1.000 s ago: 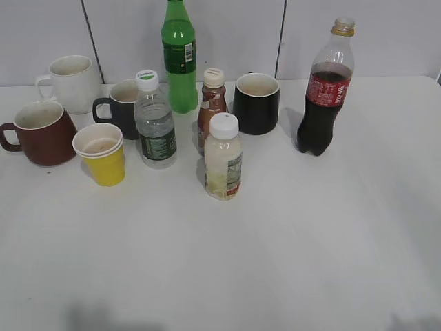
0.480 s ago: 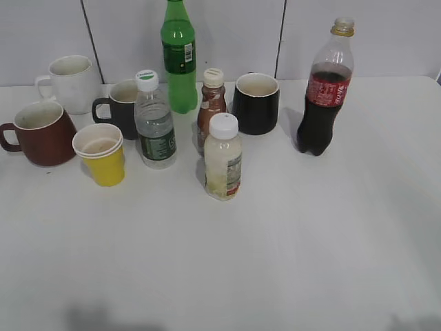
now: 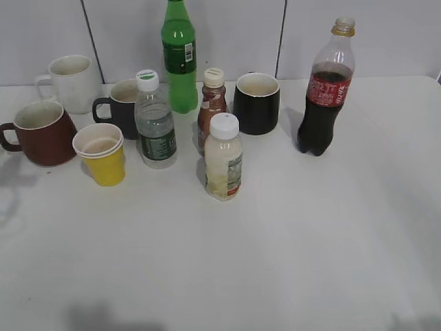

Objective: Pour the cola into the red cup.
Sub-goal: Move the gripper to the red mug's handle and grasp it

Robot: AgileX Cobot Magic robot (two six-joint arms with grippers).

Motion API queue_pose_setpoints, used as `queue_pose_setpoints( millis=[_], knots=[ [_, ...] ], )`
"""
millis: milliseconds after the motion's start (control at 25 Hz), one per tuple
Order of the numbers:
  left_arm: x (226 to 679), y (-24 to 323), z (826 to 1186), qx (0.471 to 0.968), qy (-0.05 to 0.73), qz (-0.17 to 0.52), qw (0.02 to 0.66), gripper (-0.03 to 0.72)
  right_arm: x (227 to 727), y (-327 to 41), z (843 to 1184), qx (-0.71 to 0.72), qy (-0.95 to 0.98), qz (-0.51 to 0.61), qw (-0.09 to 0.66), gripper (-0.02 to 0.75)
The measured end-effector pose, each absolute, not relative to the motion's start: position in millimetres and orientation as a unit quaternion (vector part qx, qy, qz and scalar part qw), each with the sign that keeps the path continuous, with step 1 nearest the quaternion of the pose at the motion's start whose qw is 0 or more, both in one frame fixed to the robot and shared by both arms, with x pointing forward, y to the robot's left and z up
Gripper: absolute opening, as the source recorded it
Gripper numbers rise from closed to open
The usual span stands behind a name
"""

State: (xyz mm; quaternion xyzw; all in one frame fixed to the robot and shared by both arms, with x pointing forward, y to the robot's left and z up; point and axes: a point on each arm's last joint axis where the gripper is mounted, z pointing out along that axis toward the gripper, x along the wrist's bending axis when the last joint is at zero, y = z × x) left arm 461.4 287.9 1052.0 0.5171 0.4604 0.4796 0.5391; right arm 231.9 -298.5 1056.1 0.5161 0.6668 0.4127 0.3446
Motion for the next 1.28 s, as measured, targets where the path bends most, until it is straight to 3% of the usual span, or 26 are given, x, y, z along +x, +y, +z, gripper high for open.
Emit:
queue_pose_setpoints(
  millis=[160, 320, 720, 1280],
  knots=[
    [487.4, 298.1, 1011.8, 0.509, 0.5, 0.468, 0.522, 0.239, 231.9, -298.5, 1056.1, 0.516, 0.667, 0.413, 0.345, 0.587],
    [489.4, 336.2, 965.0, 0.498, 0.561, 0.471, 0.465, 0.239, 231.9, -298.5, 1056.1, 0.516, 0.667, 0.413, 0.345, 0.587],
    [513.4, 358.6, 865.1, 0.576, 0.558, 0.405, 0.439, 0.291, 231.9, -298.5, 1056.1, 0.516, 0.667, 0.413, 0.345, 0.587],
    [554.9, 366.0, 830.9, 0.582, 0.548, 0.404, 0.444, 0.297, 231.9, -298.5, 1056.1, 0.516, 0.667, 0.413, 0.345, 0.587]
  ],
)
